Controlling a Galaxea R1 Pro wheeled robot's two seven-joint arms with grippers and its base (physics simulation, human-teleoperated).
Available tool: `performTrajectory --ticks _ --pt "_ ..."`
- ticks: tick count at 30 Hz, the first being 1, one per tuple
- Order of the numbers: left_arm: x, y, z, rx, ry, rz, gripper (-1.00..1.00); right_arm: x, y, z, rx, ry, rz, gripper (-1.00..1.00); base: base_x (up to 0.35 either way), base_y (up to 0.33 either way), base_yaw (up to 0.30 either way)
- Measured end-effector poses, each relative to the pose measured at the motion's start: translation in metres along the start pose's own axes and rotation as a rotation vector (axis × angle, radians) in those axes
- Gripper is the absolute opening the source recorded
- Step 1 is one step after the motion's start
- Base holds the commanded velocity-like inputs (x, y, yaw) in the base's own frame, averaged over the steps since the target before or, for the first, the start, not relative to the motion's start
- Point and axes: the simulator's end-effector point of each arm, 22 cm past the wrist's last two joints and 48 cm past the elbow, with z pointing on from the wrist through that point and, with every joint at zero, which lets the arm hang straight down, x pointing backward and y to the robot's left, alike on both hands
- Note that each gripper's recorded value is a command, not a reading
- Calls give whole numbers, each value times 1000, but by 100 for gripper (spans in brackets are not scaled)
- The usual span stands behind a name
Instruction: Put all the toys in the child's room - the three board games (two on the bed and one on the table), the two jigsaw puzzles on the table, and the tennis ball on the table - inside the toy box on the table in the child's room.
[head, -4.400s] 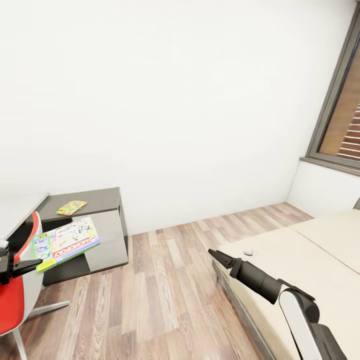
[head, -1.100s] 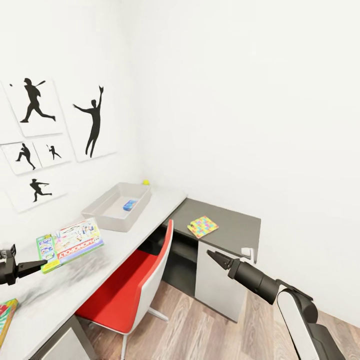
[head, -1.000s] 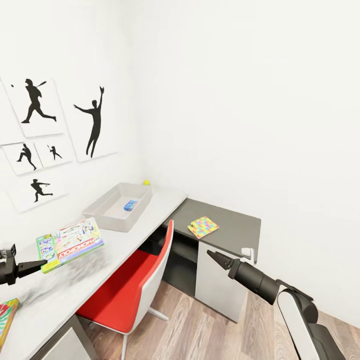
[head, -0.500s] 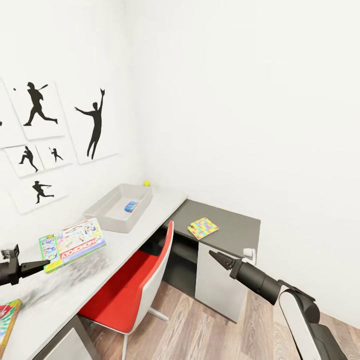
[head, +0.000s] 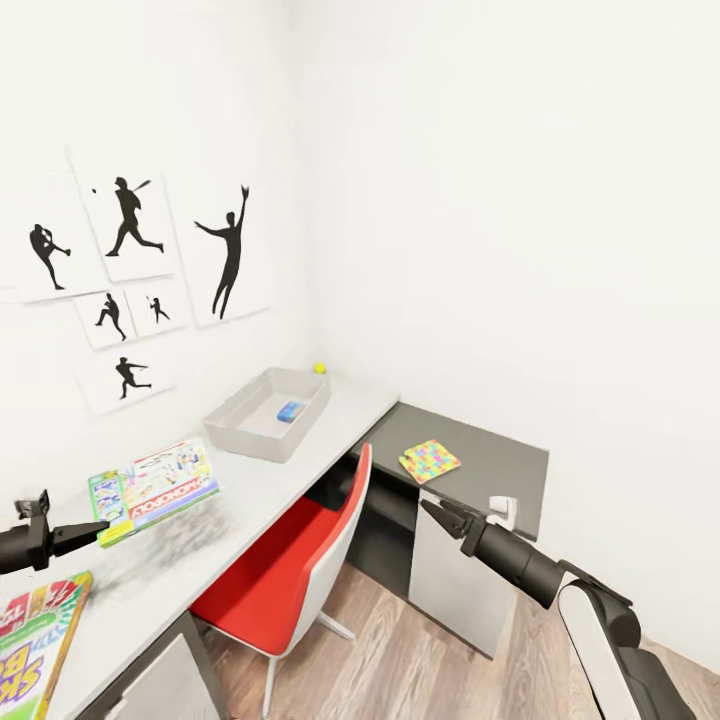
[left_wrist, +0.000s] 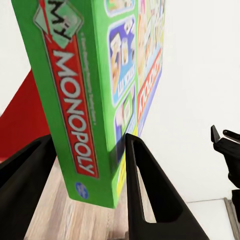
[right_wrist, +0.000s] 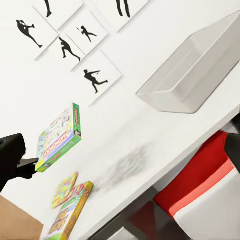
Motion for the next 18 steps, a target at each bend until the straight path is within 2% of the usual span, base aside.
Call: performTrajectory --ticks 12,18 --pt "0 -8 1 14 -4 13 -100 -4 8 -1 -7 -4 -9 100 -42 0 265" --pt "1 -13 7 31 -5 18 -100 -5 11 -2 -11 -6 -14 100 144 -102 265"
